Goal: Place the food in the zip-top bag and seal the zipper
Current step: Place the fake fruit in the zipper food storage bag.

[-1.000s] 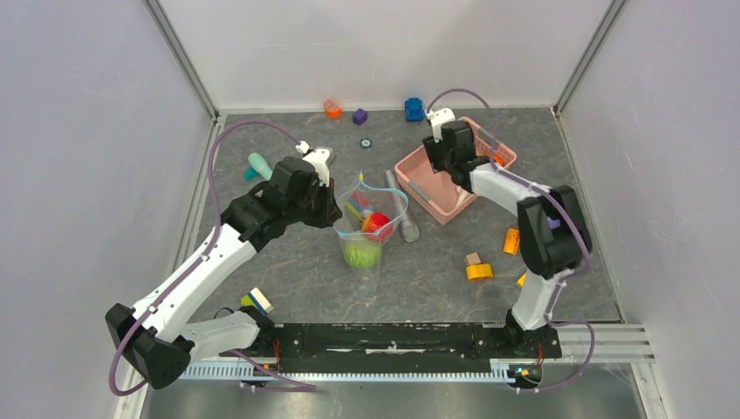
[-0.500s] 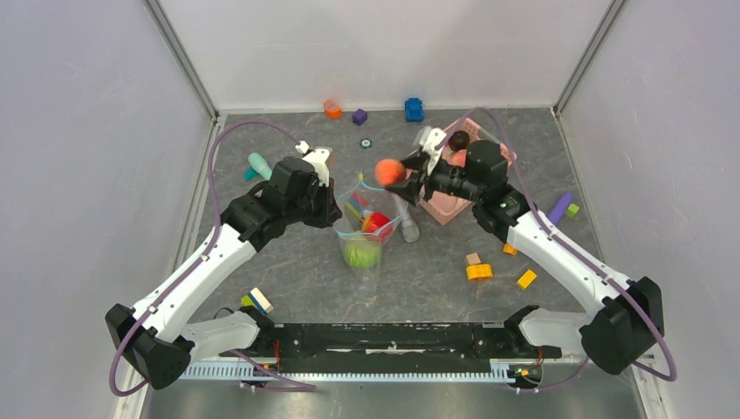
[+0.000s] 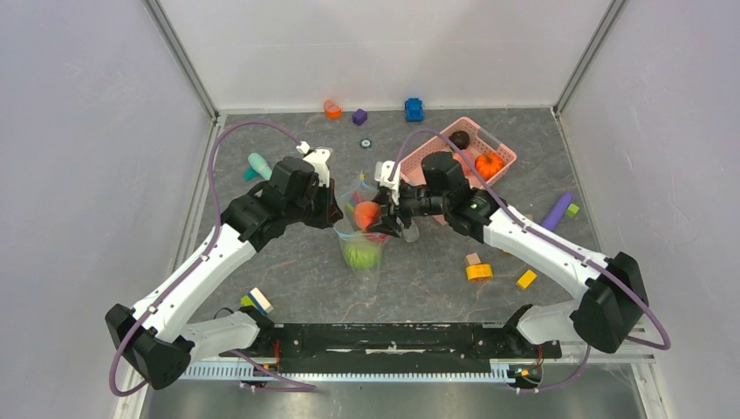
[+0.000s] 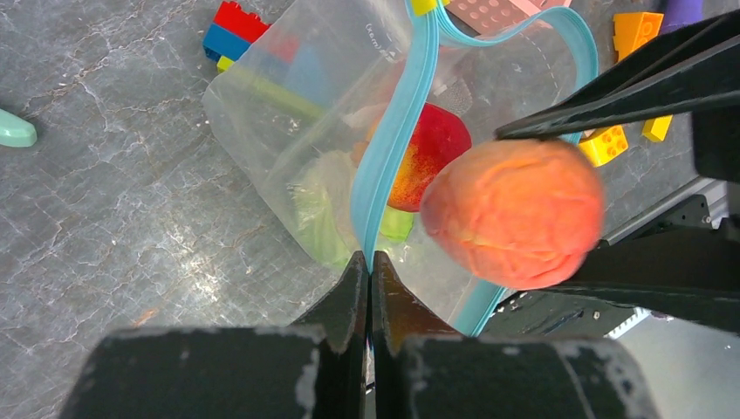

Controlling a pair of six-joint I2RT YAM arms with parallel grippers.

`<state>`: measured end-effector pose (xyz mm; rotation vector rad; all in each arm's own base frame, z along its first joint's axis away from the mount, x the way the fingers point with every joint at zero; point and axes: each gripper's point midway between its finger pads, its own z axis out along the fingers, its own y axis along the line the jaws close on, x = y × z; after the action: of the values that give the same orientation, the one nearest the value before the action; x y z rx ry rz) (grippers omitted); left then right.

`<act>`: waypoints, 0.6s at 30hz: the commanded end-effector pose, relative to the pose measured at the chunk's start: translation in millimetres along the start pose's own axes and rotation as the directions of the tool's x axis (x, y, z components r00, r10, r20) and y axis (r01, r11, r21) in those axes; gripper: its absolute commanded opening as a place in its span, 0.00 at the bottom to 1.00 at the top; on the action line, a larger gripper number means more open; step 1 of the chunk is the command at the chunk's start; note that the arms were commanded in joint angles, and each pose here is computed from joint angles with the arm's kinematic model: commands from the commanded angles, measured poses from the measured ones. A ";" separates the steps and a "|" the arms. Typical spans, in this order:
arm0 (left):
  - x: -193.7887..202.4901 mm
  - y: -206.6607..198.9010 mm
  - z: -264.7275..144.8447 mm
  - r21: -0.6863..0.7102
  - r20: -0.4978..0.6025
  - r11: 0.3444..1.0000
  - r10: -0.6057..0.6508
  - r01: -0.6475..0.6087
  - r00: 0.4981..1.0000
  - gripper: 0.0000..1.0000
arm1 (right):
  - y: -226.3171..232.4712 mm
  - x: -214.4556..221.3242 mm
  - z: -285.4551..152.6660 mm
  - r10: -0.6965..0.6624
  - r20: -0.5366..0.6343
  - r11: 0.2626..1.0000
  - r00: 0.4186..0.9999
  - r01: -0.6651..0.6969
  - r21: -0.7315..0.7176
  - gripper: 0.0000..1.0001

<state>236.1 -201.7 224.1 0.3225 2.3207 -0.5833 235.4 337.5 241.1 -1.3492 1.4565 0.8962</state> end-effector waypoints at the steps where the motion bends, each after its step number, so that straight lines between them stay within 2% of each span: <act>1: -9.9 -8.0 -2.2 0.041 0.034 0.999 0.005 -0.007 0.999 0.02 | -2.7 1.6 7.0 -0.048 -0.078 0.999 0.996 0.049 0.019 0.20; 10: -9.6 -11.3 -2.5 0.060 0.031 0.998 0.006 -0.008 1.000 0.02 | -31.3 19.9 20.6 0.016 -0.186 0.985 0.982 0.016 0.173 0.21; 18: -9.7 -11.0 -2.2 0.059 0.031 0.998 0.007 -0.009 0.999 0.02 | -39.9 28.1 29.2 0.052 -0.224 0.974 0.973 0.000 0.225 0.26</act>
<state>233.0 -205.2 224.7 0.3376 2.3241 -0.6124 267.1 344.3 191.4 -1.3625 1.7058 0.6286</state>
